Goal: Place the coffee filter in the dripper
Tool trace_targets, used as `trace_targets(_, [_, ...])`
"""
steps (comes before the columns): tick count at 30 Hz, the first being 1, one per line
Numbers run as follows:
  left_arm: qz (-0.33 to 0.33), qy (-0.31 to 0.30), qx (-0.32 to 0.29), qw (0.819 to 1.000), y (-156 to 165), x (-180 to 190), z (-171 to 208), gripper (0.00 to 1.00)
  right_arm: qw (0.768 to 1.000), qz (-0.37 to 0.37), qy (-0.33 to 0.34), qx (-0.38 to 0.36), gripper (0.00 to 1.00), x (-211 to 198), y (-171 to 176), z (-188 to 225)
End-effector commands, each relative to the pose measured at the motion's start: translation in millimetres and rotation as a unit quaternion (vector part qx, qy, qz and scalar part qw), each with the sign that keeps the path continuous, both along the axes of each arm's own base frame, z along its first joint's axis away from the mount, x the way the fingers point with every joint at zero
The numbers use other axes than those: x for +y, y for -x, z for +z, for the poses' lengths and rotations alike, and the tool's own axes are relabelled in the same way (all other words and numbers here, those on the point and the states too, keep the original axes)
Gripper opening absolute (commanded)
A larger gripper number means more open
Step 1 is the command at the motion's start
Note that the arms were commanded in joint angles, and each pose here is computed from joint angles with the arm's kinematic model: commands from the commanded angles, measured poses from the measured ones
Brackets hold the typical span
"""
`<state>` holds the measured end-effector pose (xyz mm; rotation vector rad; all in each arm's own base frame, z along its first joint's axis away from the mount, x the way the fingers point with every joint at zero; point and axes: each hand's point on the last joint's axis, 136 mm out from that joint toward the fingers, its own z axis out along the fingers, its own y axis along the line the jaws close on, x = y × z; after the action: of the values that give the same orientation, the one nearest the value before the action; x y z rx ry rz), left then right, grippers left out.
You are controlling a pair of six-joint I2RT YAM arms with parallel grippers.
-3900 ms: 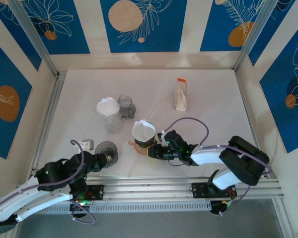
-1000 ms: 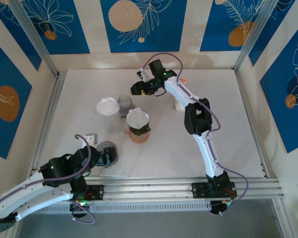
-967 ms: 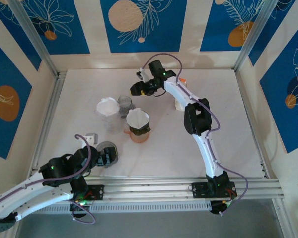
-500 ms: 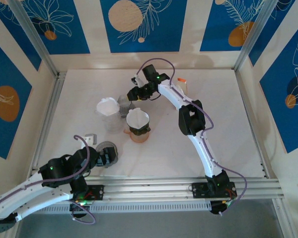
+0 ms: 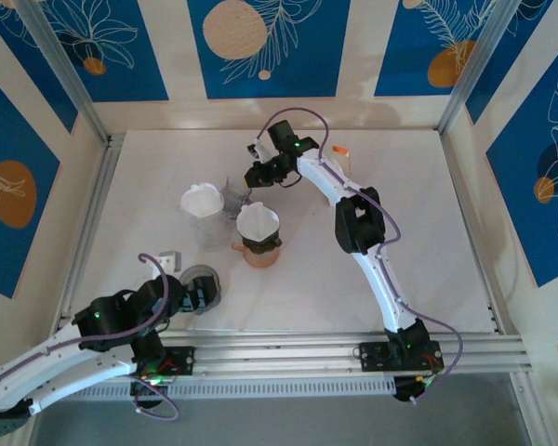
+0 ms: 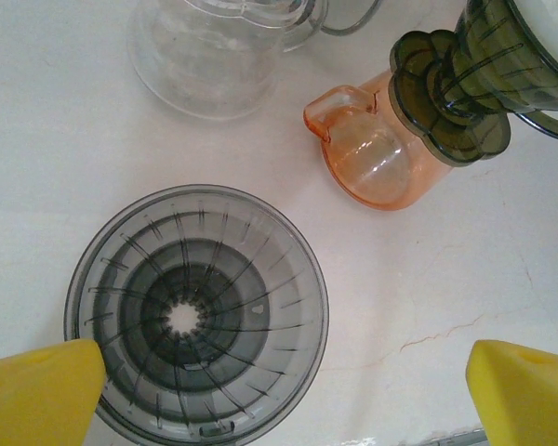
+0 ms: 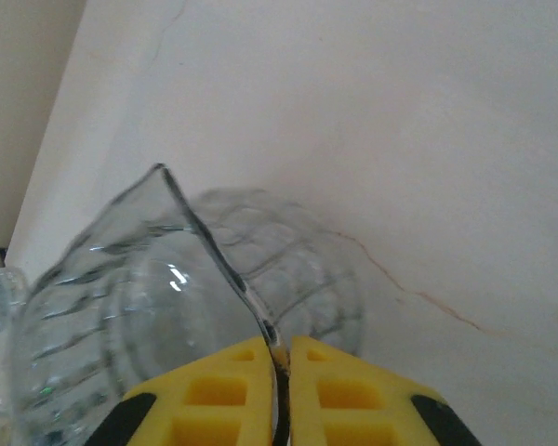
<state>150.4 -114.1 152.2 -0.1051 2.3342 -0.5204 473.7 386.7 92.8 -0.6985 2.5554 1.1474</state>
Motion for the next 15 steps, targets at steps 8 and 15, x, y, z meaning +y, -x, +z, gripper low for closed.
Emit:
trace_targets(8, [0.017,0.001,0.0,1.0,0,7,-3,1.0,0.998,-0.052,0.013,-0.028,0.01,-18,-9,27])
trace_targets(15, [0.018,0.004,0.001,1.0,1,9,-4,1.0,0.992,-0.117,0.031,-0.043,0.0,-47,-25,37])
